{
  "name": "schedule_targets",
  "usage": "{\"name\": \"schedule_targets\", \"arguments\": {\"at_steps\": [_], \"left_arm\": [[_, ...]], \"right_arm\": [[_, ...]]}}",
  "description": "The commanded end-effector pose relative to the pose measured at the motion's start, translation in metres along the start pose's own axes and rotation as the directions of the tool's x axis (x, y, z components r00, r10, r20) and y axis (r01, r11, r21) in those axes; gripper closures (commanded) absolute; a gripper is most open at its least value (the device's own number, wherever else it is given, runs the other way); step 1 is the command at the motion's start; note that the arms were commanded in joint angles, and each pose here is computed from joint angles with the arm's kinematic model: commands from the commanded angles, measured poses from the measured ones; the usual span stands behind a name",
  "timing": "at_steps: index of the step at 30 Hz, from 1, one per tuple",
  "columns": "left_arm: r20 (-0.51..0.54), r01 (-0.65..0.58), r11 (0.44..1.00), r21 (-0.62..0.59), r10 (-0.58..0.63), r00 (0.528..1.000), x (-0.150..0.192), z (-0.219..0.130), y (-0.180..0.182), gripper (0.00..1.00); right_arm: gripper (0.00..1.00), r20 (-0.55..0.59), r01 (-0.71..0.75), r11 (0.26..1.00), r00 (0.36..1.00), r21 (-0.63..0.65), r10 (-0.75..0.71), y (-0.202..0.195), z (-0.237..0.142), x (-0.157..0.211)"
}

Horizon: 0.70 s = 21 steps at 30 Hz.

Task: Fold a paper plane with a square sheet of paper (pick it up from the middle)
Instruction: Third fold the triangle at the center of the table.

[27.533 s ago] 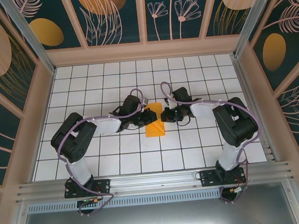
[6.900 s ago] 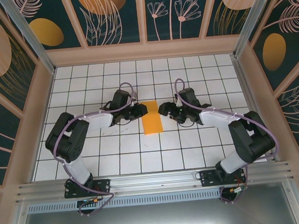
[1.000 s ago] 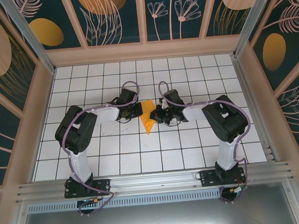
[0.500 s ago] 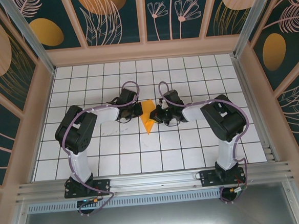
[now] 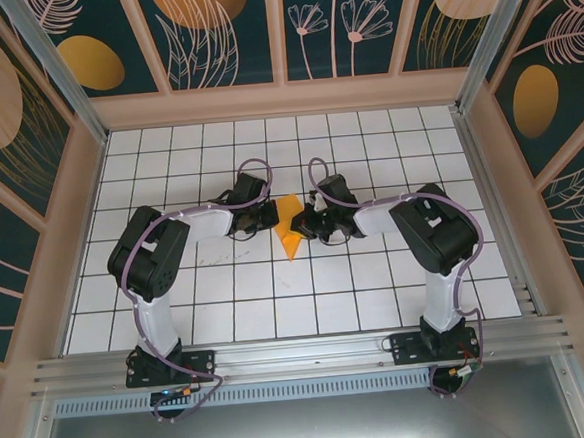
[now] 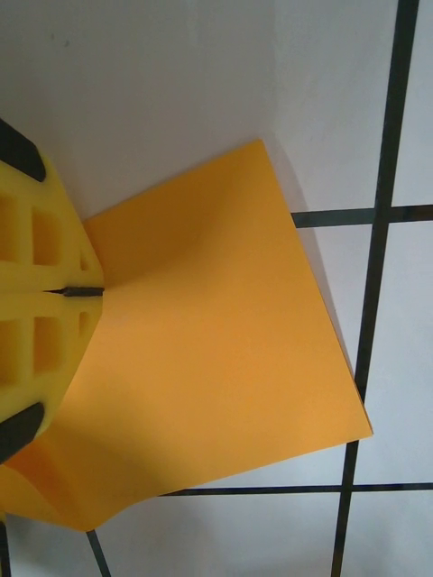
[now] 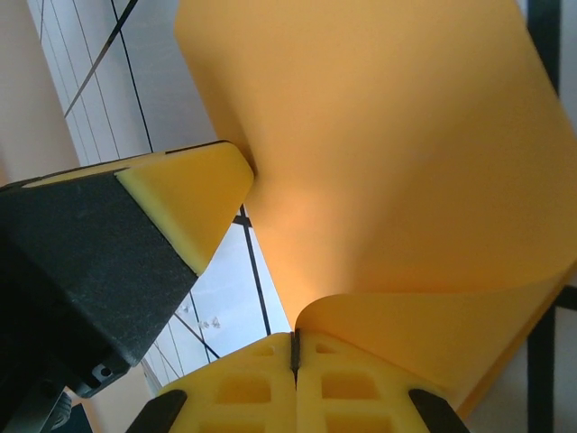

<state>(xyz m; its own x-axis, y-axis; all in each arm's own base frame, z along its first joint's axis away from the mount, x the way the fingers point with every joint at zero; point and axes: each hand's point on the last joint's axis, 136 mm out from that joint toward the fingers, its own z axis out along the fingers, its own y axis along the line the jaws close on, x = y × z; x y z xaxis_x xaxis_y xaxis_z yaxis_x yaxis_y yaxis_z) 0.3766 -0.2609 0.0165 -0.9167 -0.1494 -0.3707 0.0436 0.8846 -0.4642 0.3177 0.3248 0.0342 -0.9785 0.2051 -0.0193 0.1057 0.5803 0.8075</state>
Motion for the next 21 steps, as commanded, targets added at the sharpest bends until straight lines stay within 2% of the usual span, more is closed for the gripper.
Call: {"name": "schedule_targets", "arguments": {"at_steps": [1,21], "left_arm": [[-0.056,-0.003,1.0,-0.023,0.002,0.998,0.0161,0.0069,0.0124,1.0],[-0.056,-0.003,1.0,-0.019,0.002,0.998,0.0167,0.0071,0.0123,1.0]], "right_arm": [[0.99,0.006,0.012,1.0,1.0,-0.019,-0.011,0.0076,0.0056,-0.0049],[0.99,-0.016,0.016,1.0,1.0,0.0,-0.016,0.0012,0.0128,-0.0018]]}}
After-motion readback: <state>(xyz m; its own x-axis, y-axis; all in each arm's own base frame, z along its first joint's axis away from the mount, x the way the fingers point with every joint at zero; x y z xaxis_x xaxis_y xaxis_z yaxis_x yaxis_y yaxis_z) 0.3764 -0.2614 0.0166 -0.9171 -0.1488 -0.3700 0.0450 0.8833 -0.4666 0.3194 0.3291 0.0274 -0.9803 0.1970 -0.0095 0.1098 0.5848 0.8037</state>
